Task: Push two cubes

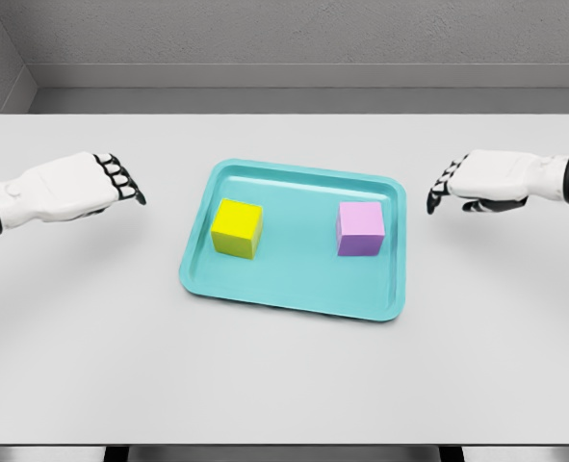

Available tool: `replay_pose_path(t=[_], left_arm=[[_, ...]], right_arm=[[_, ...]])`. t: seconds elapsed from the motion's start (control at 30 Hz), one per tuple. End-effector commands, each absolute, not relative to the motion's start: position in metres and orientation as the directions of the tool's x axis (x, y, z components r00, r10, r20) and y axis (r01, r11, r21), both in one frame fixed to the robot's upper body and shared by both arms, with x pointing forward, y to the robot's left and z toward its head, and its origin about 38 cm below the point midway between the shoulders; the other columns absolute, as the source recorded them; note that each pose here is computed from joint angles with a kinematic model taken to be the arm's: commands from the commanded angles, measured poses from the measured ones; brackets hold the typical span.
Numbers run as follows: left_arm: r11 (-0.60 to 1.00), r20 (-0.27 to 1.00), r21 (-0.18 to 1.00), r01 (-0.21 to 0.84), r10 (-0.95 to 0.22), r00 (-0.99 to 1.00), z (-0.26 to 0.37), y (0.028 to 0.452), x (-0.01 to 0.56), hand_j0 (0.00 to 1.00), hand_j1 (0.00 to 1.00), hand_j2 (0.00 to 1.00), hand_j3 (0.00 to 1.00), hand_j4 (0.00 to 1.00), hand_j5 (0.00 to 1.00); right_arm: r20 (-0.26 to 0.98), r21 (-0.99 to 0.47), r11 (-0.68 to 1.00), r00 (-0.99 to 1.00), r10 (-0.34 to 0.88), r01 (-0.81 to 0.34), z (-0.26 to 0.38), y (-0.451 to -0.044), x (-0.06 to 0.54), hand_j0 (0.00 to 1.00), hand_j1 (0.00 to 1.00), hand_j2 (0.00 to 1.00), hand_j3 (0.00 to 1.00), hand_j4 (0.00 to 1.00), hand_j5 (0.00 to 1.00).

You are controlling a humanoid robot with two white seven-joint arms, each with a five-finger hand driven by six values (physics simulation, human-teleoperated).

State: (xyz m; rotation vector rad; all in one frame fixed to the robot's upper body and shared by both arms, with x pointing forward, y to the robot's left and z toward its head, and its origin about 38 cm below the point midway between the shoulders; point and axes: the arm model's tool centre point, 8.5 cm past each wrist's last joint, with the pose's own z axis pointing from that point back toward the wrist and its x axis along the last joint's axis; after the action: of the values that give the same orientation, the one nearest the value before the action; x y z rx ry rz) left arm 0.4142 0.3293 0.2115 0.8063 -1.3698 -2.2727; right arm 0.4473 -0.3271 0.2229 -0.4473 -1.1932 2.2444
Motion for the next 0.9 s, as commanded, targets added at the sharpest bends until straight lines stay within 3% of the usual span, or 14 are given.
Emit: replay_pose_path(t=[0.0, 0.87], left_arm=[[-0.476, -0.276, 0.879, 0.034, -0.566, -0.777, 0.208, 0.327, 0.412, 0.68, 0.68, 0.68, 0.68, 0.68, 0.68], [-0.564, -0.293, 0.826, 0.004, -0.435, -0.851, 0.202, 0.281, 0.423, 0.68, 0.68, 0.68, 0.68, 0.68, 0.68]], right_arm=[[-0.027, -0.846, -0.437, -0.795, 0.606, -0.304, 0.225, -0.32, 0.45, 0.6, 0.6, 0.6, 0.6, 0.6, 0.6], [0.031, -0.847, -0.429, -0.835, 0.549, -0.314, 0.192, -0.275, 0.45, 0.58, 0.58, 0.58, 0.58, 0.58, 0.58]])
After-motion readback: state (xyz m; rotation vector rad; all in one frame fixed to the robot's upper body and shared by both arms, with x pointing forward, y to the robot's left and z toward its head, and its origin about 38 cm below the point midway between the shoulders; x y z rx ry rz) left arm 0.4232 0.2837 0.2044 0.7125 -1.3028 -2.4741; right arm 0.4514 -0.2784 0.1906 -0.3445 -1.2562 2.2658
